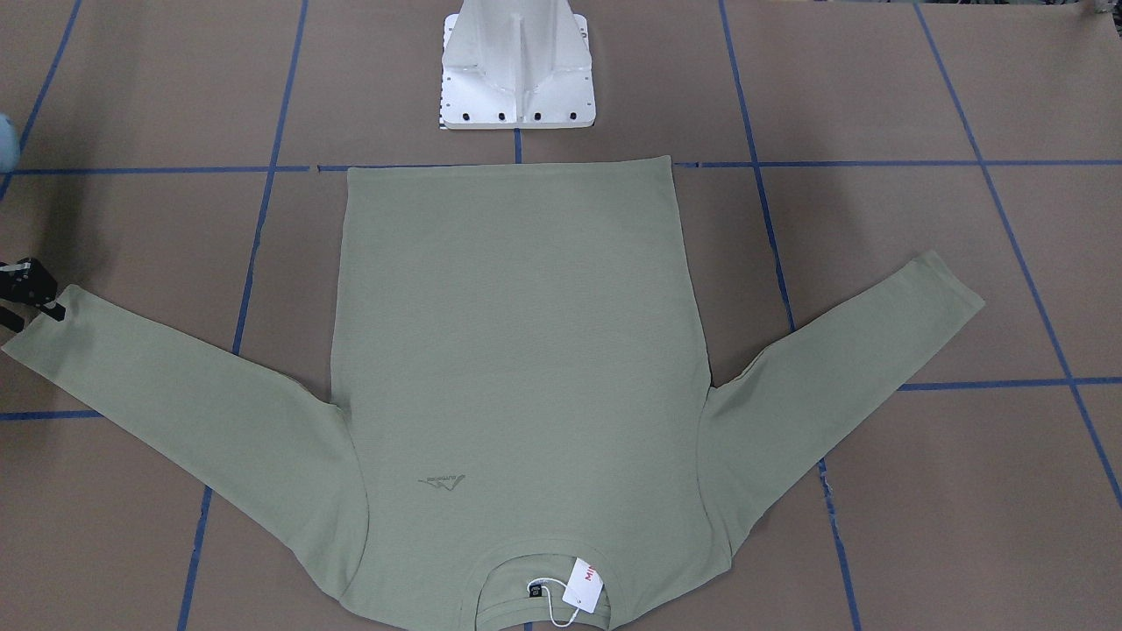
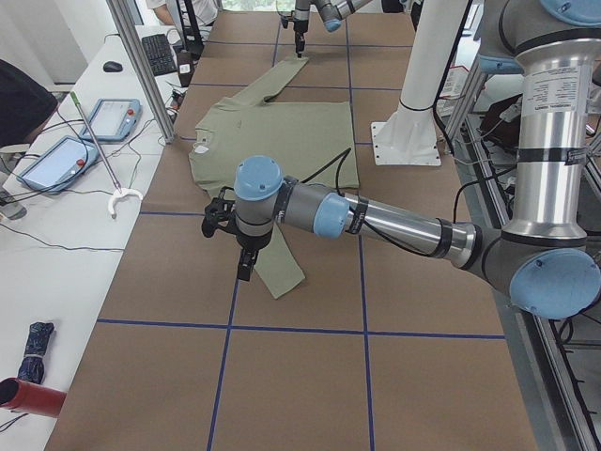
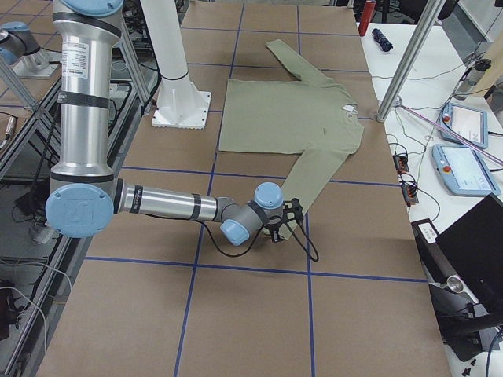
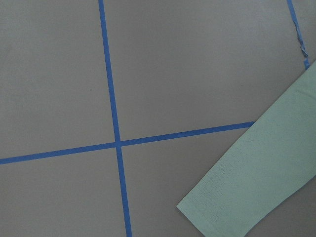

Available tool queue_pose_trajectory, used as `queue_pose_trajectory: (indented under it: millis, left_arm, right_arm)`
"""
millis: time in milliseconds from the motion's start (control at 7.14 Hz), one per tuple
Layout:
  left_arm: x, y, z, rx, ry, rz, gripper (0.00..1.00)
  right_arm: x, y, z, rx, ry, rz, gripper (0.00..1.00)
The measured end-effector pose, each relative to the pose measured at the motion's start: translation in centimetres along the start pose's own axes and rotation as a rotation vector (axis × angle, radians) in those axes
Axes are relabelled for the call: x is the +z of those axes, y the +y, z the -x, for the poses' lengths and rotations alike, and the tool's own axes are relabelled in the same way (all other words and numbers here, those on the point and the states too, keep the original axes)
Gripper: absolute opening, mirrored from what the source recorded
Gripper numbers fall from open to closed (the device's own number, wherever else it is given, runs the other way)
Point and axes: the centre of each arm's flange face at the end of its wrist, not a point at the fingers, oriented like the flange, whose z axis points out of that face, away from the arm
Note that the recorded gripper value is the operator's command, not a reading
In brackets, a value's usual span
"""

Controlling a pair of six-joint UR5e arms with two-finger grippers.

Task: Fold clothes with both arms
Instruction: 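Lower the right gripper to the cuff of the sleeve nearest it and grasp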

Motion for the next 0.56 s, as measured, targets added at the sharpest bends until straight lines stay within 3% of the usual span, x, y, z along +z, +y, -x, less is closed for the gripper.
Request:
queue_pose_trajectory:
  millis: [560]
  left_arm:
    - [0.0, 0.0, 0.0, -0.001, 0.0, 0.001, 1.0]
  right_arm:
    - [0.8, 0.0, 1.7, 0.02, 0.029, 0.068, 1.0]
